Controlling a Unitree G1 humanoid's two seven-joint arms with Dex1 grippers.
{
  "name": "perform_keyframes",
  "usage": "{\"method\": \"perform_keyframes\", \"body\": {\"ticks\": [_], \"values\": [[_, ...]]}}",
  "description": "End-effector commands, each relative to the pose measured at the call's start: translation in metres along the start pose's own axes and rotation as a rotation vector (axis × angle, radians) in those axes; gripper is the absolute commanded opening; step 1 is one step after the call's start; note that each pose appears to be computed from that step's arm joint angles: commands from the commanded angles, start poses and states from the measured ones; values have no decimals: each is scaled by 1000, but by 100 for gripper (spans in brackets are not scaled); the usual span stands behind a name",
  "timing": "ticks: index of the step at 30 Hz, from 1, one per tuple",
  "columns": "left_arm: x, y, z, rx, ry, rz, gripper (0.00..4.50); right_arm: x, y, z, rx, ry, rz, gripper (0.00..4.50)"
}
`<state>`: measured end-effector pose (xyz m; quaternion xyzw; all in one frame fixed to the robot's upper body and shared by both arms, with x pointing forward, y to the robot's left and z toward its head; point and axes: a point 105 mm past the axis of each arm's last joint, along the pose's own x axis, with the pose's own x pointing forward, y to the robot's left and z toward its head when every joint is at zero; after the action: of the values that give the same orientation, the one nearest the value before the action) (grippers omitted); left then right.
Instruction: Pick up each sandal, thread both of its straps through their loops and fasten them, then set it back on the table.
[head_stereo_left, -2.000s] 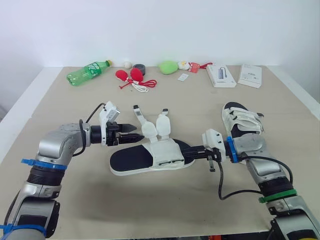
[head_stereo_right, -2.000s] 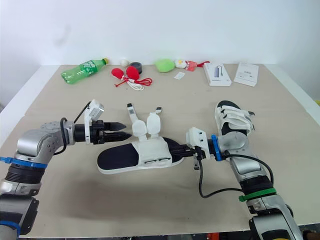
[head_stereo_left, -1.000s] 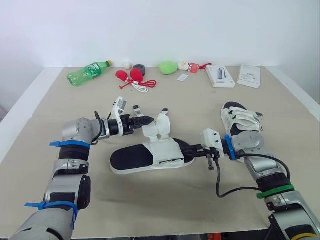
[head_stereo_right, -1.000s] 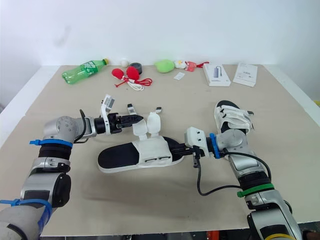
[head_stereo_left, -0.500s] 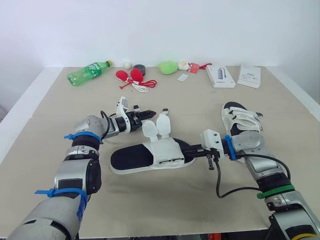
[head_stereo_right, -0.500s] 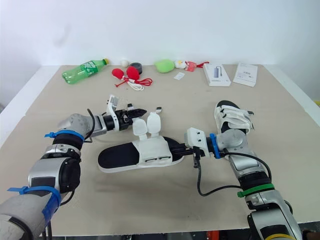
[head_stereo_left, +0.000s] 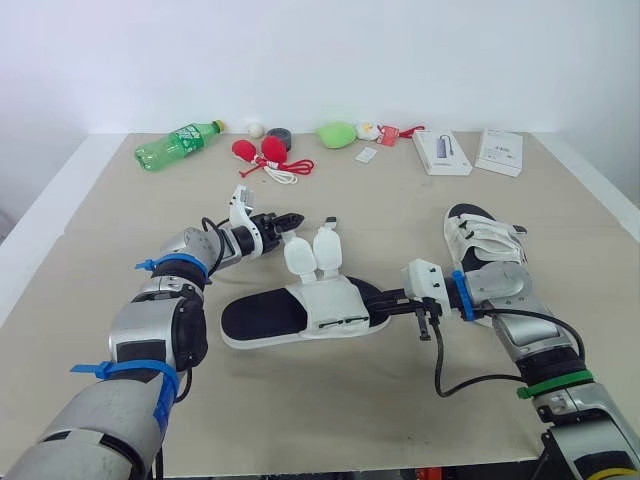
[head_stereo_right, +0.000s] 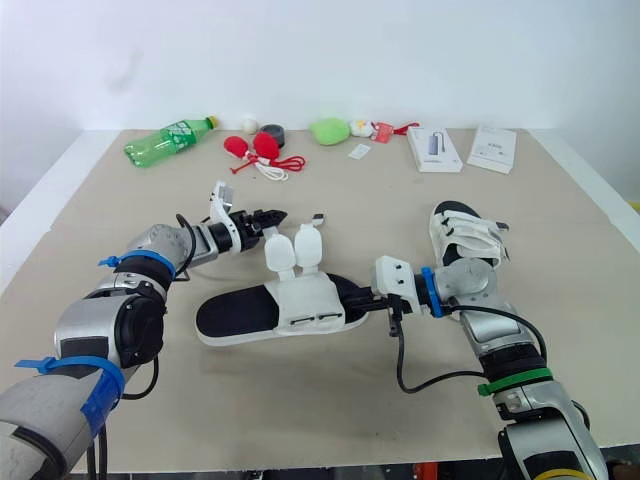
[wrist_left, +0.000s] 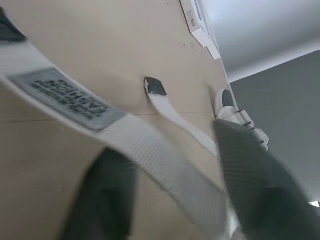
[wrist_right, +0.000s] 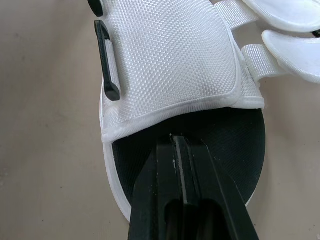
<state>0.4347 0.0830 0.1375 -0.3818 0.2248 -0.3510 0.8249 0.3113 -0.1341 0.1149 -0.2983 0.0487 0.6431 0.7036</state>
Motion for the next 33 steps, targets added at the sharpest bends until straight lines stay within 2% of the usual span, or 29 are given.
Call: {"method": "perform_keyframes", "body": {"ticks": [1, 2, 4, 7, 11, 12, 14, 18, 21, 25, 28, 33], "values": [[4, -19, 11, 95, 5, -58, 33, -5, -1, 3, -20, 8, -14, 0], [5, -20, 11, 144, 15, -65, 10, -5, -1, 3, -20, 7, -13, 0], [5, -27, 14, 228, 27, -96, 10, -5, -1, 3, -22, 6, -12, 0], [4, -35, 16, 468, 62, -135, 10, -4, -2, 4, -24, 5, -10, 0], [-3, -65, 14, 1021, 43, -254, 10, -4, -2, 4, -28, 5, -9, 0], [-6, -72, 11, 1110, 29, -283, 10, -5, -2, 4, -29, 5, -9, 0], [-16, -88, -5, 1409, 8, -372, 10, -4, -2, 3, -30, 6, -6, 0], [-39, -102, -35, 2052, -37, -489, 10, -3, -2, 3, -33, 6, 0, 0], [-48, -108, -42, 2313, -102, -545, 10, -2, -2, 3, -35, 6, 2, 0], [-51, -116, -41, 2407, -184, -557, 10, -2, -2, 3, -35, 7, 4, 0], [-52, -120, -47, 2339, -203, -585, 10, -1, -3, 3, -36, 7, 7, 0], [-57, -108, -67, 2178, -42, -652, 10, -1, -4, 2, -37, 7, 8, 0]]}}
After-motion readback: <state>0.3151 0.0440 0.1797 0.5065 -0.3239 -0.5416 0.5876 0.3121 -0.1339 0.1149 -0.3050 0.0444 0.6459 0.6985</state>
